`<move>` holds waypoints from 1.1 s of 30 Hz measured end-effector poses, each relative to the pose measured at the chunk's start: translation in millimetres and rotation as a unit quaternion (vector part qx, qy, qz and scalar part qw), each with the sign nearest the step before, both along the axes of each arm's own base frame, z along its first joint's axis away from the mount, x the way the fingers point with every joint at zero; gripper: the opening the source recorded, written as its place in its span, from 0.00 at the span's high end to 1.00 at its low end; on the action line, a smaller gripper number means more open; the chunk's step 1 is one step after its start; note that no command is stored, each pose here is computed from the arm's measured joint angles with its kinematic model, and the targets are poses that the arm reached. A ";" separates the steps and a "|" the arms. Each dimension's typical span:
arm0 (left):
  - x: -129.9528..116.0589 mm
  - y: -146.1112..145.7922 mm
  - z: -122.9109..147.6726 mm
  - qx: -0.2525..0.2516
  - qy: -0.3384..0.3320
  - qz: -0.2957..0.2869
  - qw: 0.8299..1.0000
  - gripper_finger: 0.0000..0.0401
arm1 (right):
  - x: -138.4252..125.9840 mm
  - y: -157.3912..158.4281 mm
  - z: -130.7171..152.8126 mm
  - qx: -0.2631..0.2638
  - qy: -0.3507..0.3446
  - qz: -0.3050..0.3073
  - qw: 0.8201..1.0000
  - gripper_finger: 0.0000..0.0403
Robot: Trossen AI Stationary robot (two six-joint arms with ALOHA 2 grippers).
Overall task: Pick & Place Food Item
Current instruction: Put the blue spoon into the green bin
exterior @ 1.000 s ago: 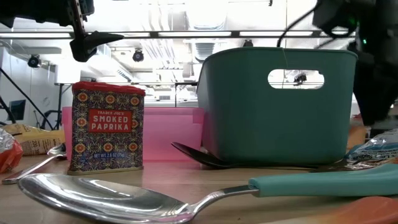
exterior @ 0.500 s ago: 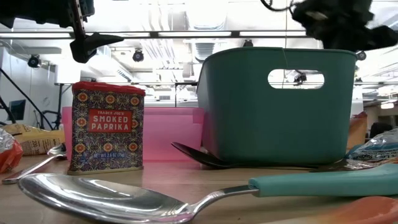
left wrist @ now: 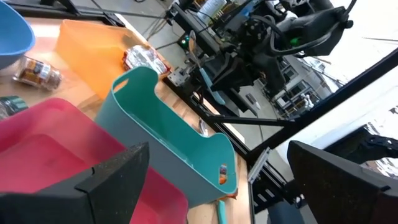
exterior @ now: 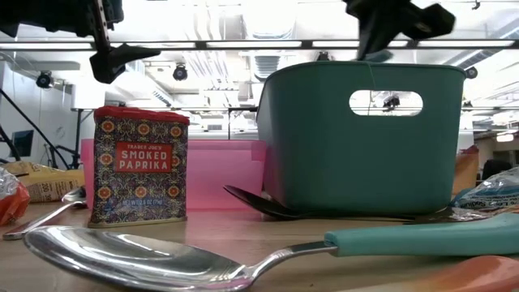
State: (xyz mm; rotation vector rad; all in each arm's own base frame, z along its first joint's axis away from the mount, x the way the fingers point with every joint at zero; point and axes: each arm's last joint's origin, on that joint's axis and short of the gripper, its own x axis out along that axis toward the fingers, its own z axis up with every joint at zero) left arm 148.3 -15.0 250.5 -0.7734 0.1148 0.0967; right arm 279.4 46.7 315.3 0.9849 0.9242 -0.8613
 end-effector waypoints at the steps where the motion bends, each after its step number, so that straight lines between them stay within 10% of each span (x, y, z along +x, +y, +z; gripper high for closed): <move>1: -0.1 -0.3 0.0 -0.001 0.001 -0.004 1.000 0.04 | 4.3 0.8 -0.6 -0.001 0.003 0.002 1.000 0.93; 33: -0.3 -4.6 -0.2 -0.004 0.002 -0.079 0.997 0.04 | 67.5 15.3 -98.9 0.027 0.161 0.068 0.984 0.93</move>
